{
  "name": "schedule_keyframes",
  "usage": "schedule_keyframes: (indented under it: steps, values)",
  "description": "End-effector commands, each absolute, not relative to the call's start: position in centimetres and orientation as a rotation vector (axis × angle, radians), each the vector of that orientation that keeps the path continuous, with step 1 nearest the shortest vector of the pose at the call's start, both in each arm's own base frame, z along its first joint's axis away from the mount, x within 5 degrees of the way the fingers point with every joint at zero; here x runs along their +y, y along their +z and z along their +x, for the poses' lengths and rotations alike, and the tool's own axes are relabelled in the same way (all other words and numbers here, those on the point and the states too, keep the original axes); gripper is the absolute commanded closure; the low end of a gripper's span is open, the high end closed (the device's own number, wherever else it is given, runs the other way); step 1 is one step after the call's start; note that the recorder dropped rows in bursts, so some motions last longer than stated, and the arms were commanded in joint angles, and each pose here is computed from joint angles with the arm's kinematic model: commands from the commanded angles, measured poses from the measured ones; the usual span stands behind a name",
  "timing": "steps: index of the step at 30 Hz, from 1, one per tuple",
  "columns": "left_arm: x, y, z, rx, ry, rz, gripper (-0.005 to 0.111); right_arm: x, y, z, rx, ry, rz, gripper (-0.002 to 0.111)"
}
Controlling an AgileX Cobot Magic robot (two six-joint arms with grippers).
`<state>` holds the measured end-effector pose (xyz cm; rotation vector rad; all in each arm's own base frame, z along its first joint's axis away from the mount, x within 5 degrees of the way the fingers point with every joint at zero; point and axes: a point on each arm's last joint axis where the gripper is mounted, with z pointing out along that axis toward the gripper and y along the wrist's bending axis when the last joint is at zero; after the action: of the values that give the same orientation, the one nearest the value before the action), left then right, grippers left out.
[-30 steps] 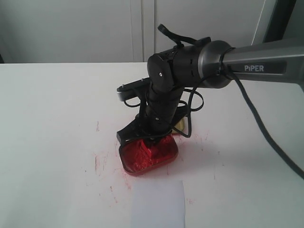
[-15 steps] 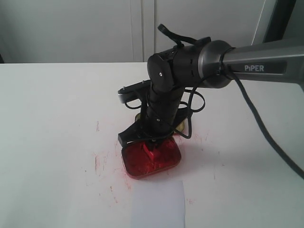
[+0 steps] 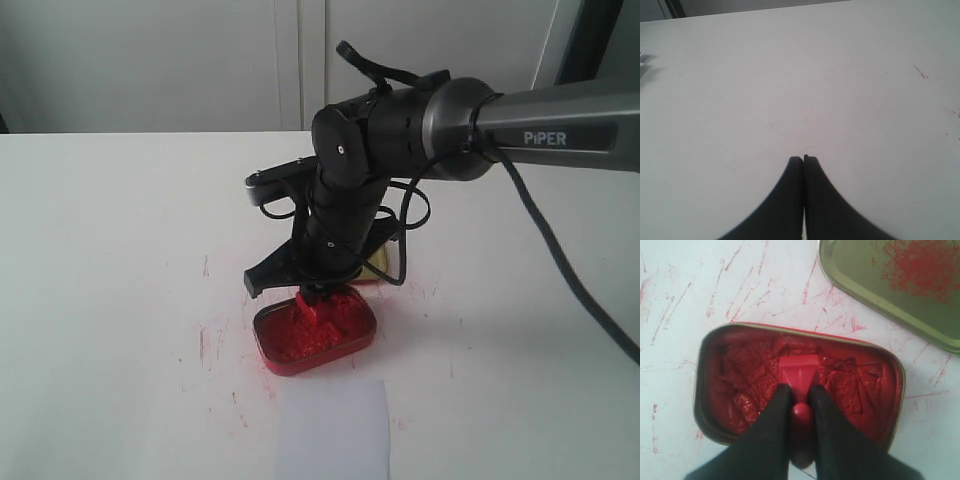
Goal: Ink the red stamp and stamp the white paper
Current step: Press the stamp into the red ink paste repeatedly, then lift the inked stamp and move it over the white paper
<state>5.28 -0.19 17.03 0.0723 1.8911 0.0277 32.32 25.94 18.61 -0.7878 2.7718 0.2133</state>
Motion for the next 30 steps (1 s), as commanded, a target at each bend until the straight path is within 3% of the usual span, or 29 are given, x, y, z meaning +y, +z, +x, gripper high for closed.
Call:
schedule_keyframes:
  steps: [1, 16, 30]
  values:
    - [-0.2, 17.0, 5.3, 1.893, 0.018, 0.068, 0.107, 25.9, 19.2, 32.3, 2.758, 0.215, -0.801, 0.108]
    - [-0.2, 17.0, 5.3, 1.893, 0.018, 0.068, 0.107, 24.0, 23.5, 29.4, 2.751, 0.222, -0.815, 0.108]
    - [-0.2, 17.0, 5.3, 1.893, 0.018, 0.068, 0.107, 25.4, 19.3, 20.7, 2.713, 0.238, -1.034, 0.108]
